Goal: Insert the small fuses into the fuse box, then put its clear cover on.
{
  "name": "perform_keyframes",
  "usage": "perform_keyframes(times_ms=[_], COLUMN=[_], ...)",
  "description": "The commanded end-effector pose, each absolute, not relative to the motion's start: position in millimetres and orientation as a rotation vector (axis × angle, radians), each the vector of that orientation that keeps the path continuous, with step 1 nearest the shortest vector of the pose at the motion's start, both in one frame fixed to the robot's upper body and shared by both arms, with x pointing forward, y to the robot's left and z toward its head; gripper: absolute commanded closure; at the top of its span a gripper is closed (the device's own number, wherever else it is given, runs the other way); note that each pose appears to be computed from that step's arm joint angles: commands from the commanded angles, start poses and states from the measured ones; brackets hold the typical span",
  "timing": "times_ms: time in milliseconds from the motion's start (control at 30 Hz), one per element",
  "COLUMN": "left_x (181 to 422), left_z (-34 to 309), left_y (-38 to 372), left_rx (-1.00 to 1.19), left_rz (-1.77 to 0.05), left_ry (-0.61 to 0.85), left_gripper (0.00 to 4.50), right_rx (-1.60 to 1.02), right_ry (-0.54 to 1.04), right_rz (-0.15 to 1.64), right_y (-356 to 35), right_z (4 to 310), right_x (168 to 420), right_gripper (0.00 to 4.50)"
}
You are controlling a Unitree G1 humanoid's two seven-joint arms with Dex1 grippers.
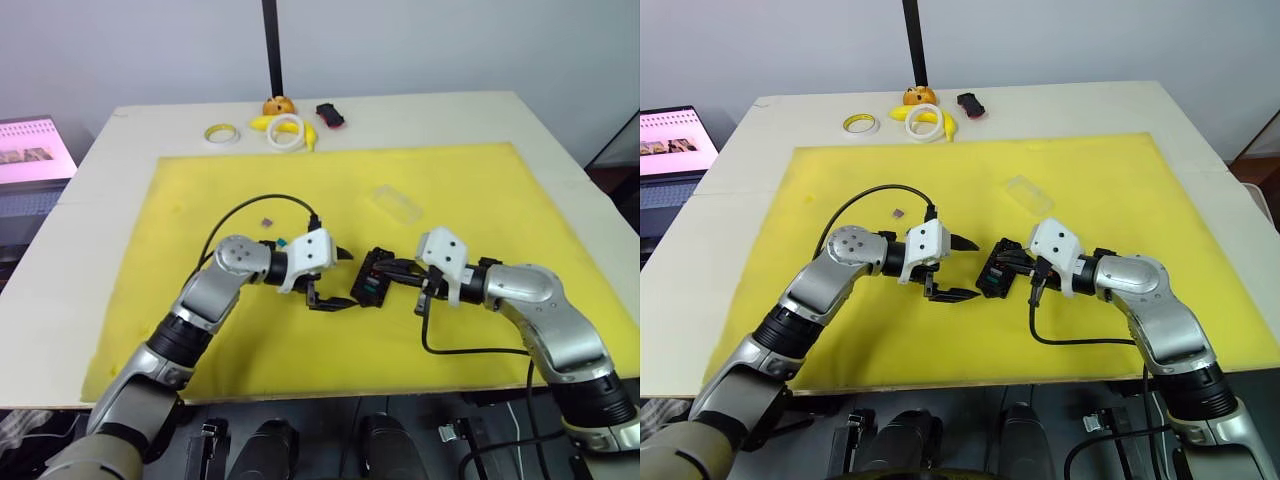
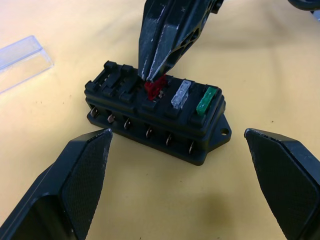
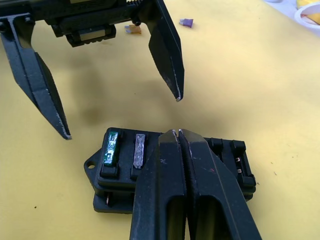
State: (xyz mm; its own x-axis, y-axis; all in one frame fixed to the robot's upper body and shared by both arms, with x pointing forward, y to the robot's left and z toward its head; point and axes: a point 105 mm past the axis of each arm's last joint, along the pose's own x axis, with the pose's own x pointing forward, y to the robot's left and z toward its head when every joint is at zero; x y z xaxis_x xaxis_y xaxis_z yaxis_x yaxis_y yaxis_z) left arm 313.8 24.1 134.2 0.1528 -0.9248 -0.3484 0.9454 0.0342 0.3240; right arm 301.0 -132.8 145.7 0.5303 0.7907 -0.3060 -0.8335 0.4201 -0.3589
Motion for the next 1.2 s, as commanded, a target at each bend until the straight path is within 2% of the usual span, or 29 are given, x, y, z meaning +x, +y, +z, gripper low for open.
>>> perform_keyframes(times_ms=[33, 600, 1033, 1133, 1200], left_x=[315.5, 316.7, 314.9, 314.2, 313.2], left_z=[150.1, 150.7, 150.0, 149.7, 149.6], left_y=[22.4, 23.2, 22.9, 22.5, 21.4], left_rx=[0.558, 0.551, 0.552, 0.553, 0.554], left_rz=[-1.431, -1.418, -1.435, -1.444, -1.457], left_ry=[-0.020, -0.022, -0.024, -0.025, -0.026], left_gripper=[0.00, 0.00, 0.00, 0.00, 0.00], right_rx=[-0.509, -0.544, -0.446, -0.445, -0.458], right_ry=[0.118, 0.210, 0.066, 0.093, 0.111], right_rz=[1.048, 1.054, 1.012, 1.004, 0.986], right_y=[-126.2, -130.6, -131.1, -134.3, -136.2], right_z=[139.2, 129.9, 180.2, 175.5, 168.2], right_x=[298.1, 302.8, 299.9, 294.2, 291.9], right_gripper=[4.43, 4.43, 4.43, 3.57, 2.61])
